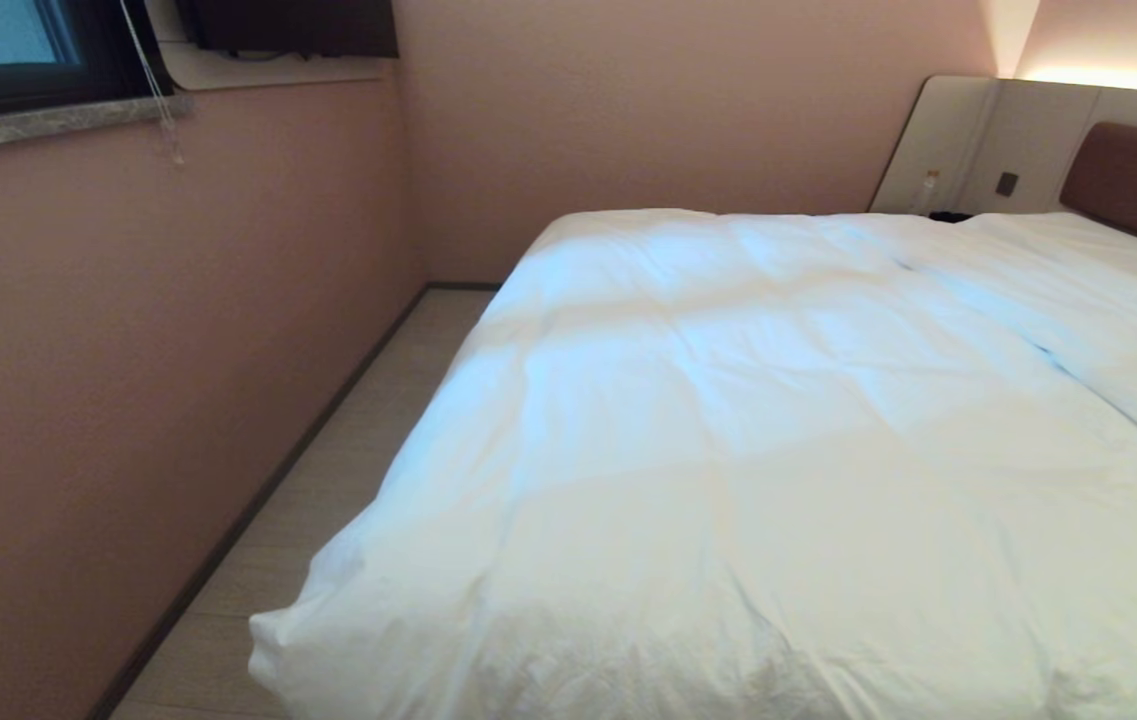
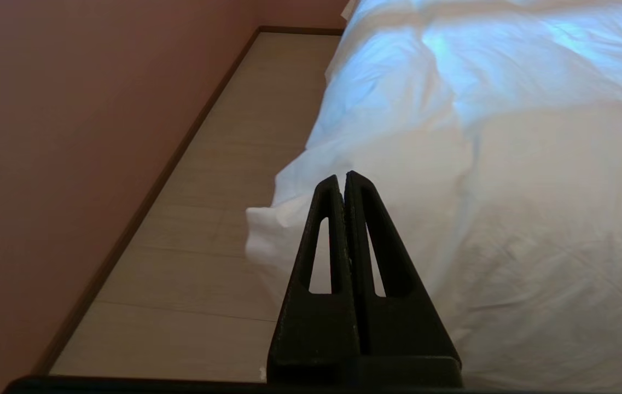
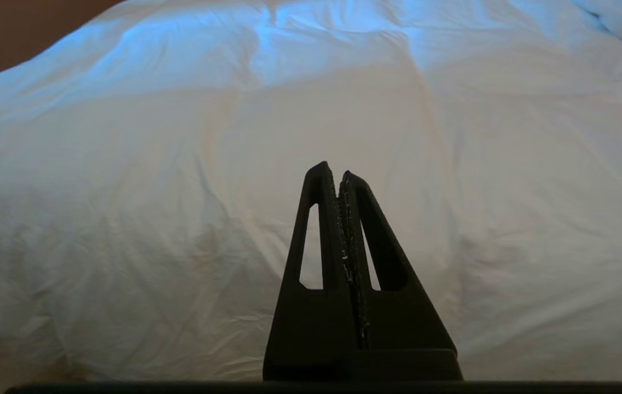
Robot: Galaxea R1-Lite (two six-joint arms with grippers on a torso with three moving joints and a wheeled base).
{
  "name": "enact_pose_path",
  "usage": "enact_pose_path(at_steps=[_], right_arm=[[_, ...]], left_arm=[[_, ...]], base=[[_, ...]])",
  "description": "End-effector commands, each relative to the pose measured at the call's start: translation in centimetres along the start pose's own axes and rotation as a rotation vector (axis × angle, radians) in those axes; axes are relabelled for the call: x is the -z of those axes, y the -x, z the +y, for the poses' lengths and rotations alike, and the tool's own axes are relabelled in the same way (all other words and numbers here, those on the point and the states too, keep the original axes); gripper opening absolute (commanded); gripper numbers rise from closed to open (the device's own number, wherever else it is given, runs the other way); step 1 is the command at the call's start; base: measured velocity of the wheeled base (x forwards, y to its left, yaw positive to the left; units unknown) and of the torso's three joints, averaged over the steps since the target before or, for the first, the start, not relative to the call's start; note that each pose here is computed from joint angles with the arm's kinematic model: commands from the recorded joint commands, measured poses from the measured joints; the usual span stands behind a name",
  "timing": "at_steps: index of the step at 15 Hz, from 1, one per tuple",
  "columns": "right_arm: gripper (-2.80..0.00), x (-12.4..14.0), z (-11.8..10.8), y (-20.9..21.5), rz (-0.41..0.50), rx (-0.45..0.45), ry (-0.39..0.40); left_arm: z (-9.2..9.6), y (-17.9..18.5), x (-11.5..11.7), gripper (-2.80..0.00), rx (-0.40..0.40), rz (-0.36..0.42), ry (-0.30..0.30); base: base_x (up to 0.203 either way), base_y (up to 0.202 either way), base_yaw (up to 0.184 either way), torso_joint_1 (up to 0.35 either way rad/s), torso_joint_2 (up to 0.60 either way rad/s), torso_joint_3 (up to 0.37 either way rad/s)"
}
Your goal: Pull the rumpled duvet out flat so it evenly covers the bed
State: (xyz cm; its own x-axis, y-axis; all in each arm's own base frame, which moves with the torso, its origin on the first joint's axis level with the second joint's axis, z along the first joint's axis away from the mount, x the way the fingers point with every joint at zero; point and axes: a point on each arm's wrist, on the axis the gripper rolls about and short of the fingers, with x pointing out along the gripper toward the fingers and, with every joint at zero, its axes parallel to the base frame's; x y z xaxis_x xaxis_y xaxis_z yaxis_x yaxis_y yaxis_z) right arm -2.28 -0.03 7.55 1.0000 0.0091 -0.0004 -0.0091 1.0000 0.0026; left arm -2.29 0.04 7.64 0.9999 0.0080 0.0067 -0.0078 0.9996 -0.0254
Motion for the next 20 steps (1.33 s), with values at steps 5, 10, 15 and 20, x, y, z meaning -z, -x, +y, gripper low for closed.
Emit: enact_pose_path(at_steps=[5, 10, 15, 20], right_arm=[[-2.8, 0.0, 0.0, 0.0, 0.0, 0.0, 0.0], [-2.8, 0.0, 0.0, 0.0, 0.0, 0.0, 0.0], [-2.8, 0.0, 0.0, 0.0, 0.0, 0.0, -0.002], [-2.8, 0.0, 0.0, 0.0, 0.0, 0.0, -0.002]], left_arm=[[0.0, 0.0, -0.02, -2.8, -0.001, -0.001, 0.001], [0.0, 0.0, -0.02, -2.8, -0.001, -0.001, 0.001], [0.0, 0.0, -0.01, -2.8, -0.001, -0.001, 0.001], [0.0, 0.0, -0.02, -2.8, -0.001, -0.001, 0.001]], base=[[0.0, 0.197, 0.0, 0.003, 0.0, 0.005], [0.0, 0.199, 0.001, 0.003, 0.0, 0.004], [0.0, 0.197, 0.0, 0.001, 0.0, 0.006], [0.0, 0.198, -0.001, 0.003, 0.0, 0.003]])
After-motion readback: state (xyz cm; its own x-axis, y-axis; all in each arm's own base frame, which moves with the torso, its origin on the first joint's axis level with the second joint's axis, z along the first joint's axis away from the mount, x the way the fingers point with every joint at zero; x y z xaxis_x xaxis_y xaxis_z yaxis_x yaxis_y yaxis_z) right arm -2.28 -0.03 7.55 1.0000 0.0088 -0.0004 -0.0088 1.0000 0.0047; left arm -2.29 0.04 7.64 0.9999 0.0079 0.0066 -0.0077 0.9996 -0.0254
